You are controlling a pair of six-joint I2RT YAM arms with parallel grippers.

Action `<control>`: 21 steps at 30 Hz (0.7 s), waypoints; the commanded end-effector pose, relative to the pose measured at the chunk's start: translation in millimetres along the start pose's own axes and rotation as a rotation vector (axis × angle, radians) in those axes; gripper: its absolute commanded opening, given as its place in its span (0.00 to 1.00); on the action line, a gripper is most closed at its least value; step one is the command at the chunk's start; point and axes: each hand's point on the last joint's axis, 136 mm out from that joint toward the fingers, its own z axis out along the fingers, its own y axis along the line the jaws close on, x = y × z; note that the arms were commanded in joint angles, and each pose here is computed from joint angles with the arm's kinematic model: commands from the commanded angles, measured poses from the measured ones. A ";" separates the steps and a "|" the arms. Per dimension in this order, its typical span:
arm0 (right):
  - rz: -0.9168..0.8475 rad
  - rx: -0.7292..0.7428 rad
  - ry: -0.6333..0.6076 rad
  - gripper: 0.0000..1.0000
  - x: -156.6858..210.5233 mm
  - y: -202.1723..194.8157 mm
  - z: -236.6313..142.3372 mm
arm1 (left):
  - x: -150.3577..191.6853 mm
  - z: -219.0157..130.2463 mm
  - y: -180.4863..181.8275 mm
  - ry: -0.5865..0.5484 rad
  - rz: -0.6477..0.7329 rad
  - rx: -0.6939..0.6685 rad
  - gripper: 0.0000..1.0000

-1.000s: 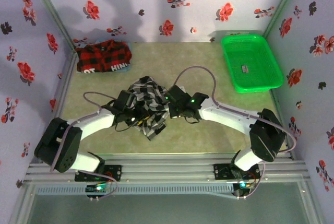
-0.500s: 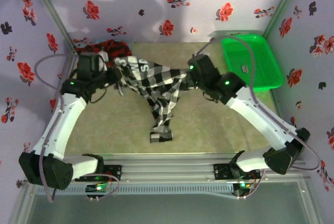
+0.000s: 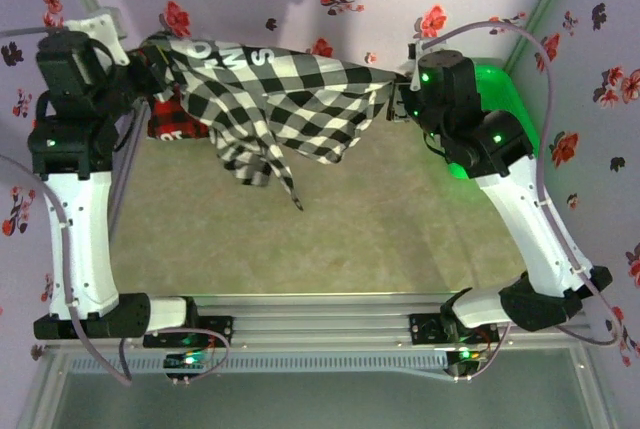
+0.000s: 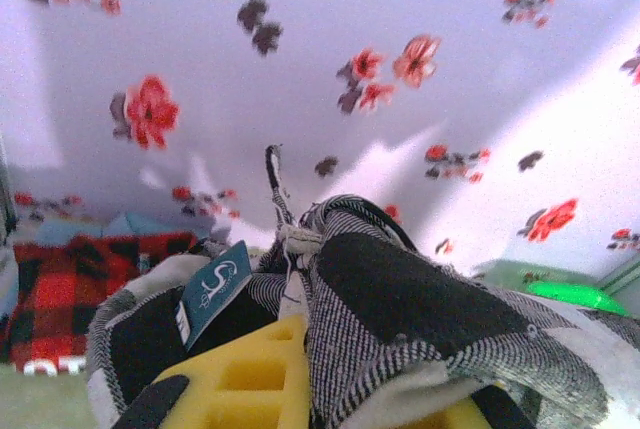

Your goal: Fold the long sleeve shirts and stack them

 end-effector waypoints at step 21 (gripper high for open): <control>0.225 -0.306 0.178 0.02 103.2 8.7 -69.7 | 54.7 -102.4 -36.0 -0.107 -0.021 0.252 0.12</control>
